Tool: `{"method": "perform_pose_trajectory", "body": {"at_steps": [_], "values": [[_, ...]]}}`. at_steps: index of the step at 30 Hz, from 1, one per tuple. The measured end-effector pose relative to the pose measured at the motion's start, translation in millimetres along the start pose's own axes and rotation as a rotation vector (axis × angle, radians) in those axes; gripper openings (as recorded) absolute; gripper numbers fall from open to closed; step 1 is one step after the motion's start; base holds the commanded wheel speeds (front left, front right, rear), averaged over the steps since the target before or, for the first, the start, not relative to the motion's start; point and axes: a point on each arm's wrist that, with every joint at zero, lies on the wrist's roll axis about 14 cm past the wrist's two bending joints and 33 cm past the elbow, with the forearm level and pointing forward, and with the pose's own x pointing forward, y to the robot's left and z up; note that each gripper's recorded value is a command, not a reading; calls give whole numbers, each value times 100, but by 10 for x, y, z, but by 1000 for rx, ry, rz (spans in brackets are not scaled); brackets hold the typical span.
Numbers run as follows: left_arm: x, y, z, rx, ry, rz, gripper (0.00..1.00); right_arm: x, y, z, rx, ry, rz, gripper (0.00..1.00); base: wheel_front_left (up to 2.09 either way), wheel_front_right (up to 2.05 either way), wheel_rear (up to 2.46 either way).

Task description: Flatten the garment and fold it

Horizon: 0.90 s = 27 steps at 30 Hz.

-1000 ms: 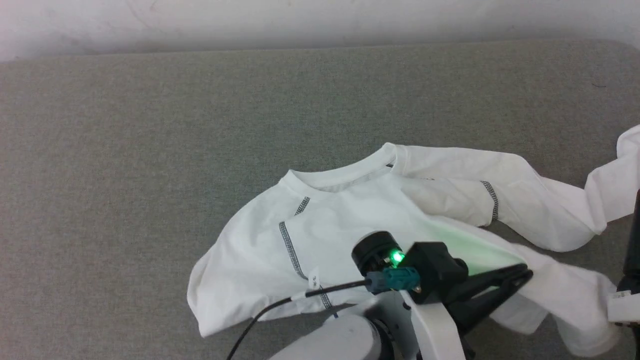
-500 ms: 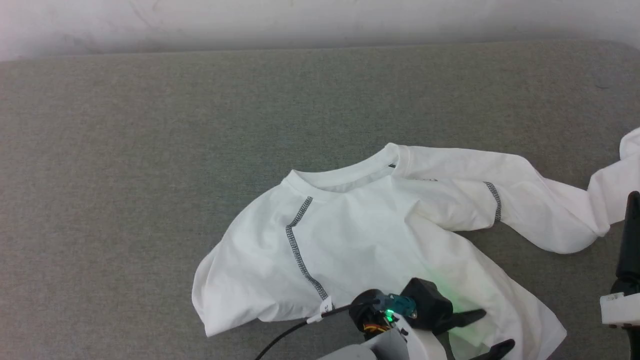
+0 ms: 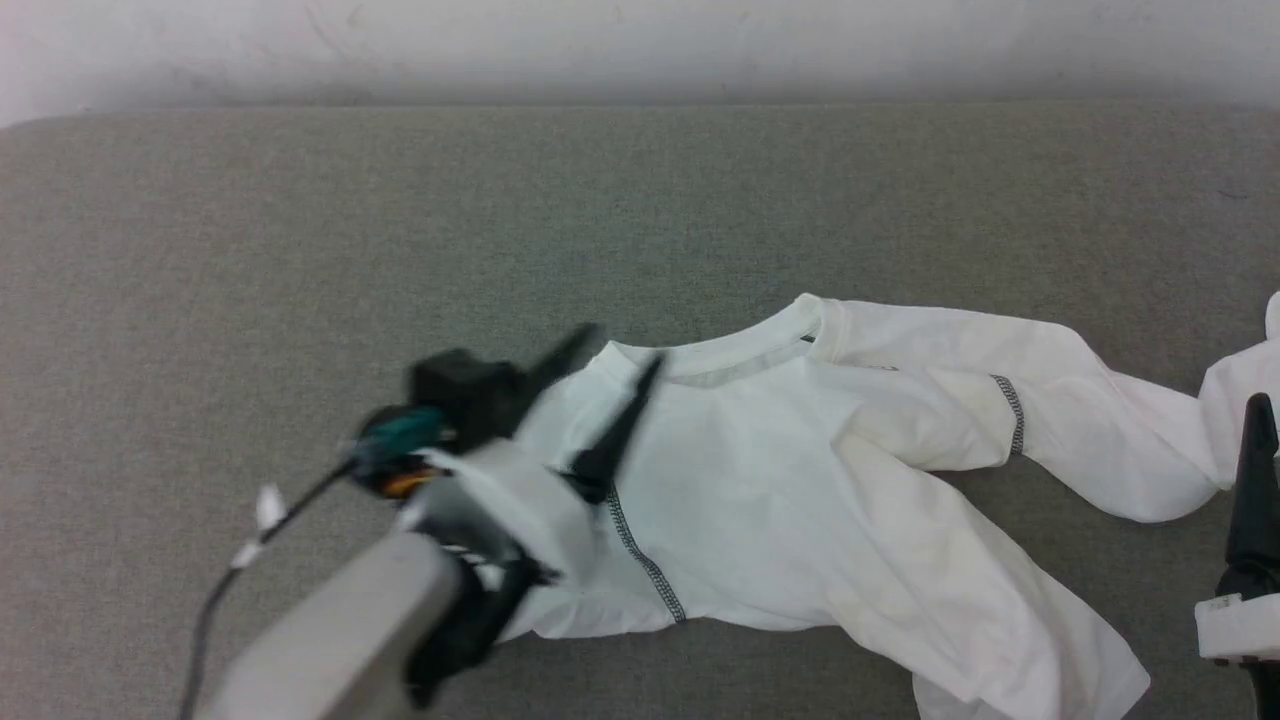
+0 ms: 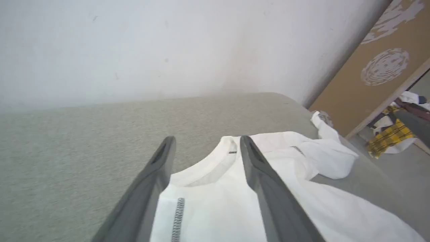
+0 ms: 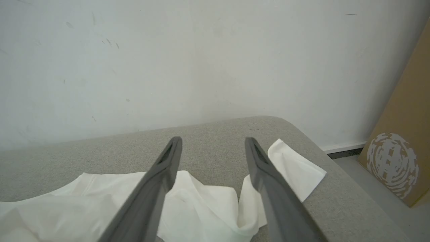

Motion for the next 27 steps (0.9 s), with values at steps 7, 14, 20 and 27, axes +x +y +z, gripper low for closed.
{"method": "perform_pose_trajectory", "body": {"at_steps": [7, 14, 20, 27], "values": [[-686, 944, -515, 105, 290, 300, 100, 3, -4, -56, -1, 16, -2, 100, 0, 0, 0], [-1108, 902, -976, -4, 532, 359, 100, 17, -17, -100, -4, 28, -6, 100, 0, 0, 0], [-1236, 888, -1182, -36, 632, 363, 96, 28, 18, -121, -1, 34, 3, 100, 0, 0, 0], [-913, 992, -897, 74, 466, 337, 0, 43, 1, -114, -3, 31, -2, 100, 0, 0, 0]]}}
